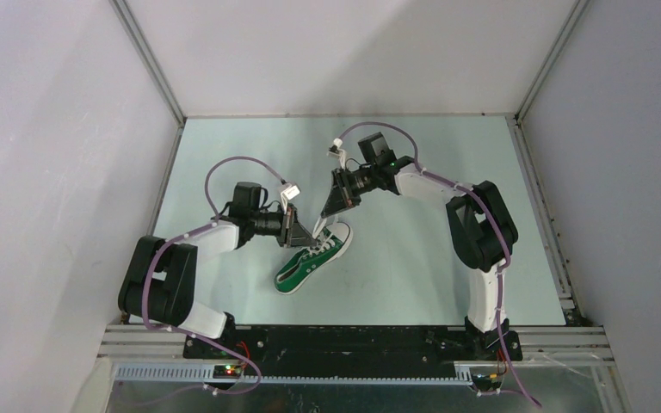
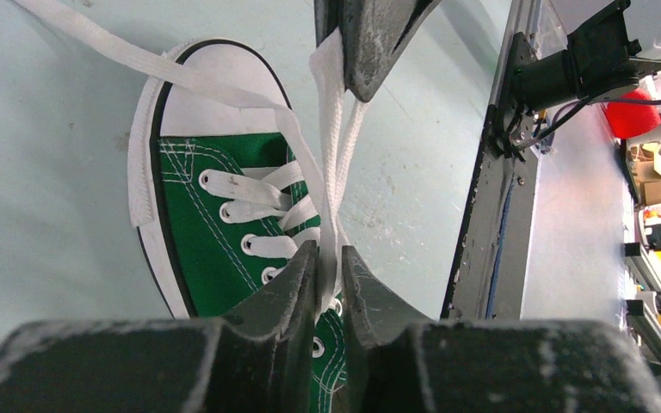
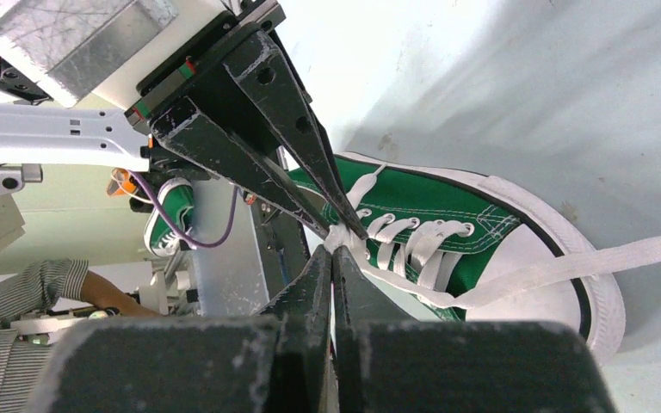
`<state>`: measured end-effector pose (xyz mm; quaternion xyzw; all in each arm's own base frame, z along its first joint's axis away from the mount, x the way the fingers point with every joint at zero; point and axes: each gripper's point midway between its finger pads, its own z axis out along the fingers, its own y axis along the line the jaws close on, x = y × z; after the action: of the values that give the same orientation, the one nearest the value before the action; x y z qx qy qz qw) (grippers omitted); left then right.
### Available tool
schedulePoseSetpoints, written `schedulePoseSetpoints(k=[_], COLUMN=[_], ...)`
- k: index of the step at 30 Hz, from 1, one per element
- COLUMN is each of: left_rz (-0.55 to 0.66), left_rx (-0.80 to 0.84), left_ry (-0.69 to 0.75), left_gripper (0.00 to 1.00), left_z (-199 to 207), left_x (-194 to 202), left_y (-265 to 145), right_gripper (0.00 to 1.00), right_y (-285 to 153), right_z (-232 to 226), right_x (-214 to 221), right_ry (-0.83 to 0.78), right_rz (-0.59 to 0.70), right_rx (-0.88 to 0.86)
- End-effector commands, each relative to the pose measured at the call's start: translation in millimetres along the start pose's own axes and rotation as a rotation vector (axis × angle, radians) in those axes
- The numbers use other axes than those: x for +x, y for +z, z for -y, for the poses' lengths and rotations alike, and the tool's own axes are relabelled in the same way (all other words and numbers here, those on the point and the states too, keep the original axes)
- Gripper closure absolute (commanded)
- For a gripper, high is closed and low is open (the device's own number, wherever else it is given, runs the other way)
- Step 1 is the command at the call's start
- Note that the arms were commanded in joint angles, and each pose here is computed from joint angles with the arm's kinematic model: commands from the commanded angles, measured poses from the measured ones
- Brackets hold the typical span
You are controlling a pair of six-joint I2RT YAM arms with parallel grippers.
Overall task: Tie the shoes
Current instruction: Wrap the shoelace around the shoelace.
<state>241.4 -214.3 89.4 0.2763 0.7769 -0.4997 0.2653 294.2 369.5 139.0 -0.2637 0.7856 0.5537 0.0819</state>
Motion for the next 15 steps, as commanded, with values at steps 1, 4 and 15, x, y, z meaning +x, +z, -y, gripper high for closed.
schedulePoseSetpoints(k=[1,4,15], left_rz=[0.010,0.007,0.006], left_rx=[-0.018,-0.036,-0.051], left_ry=[0.015,0.005,0.030], left_gripper=[0.79,0.78,0.77], left_z=[0.1,-1.3,-4.3], left_x=[-12.7,-12.4,-16.9], left_y=[-3.8,-5.9,-10.4], right_gripper=[1.00,1.00,1.00], right_y=[-9.4,-8.5,-8.1], right_z=[-19.9,-19.1,-17.7], right_x=[-24.0,-23.3,-24.2], right_ry=[-0.085,-0.082,-0.080], right_rz=[0.051,0.048,0.046], right_rx=[-0.010,-0.013,-0.019])
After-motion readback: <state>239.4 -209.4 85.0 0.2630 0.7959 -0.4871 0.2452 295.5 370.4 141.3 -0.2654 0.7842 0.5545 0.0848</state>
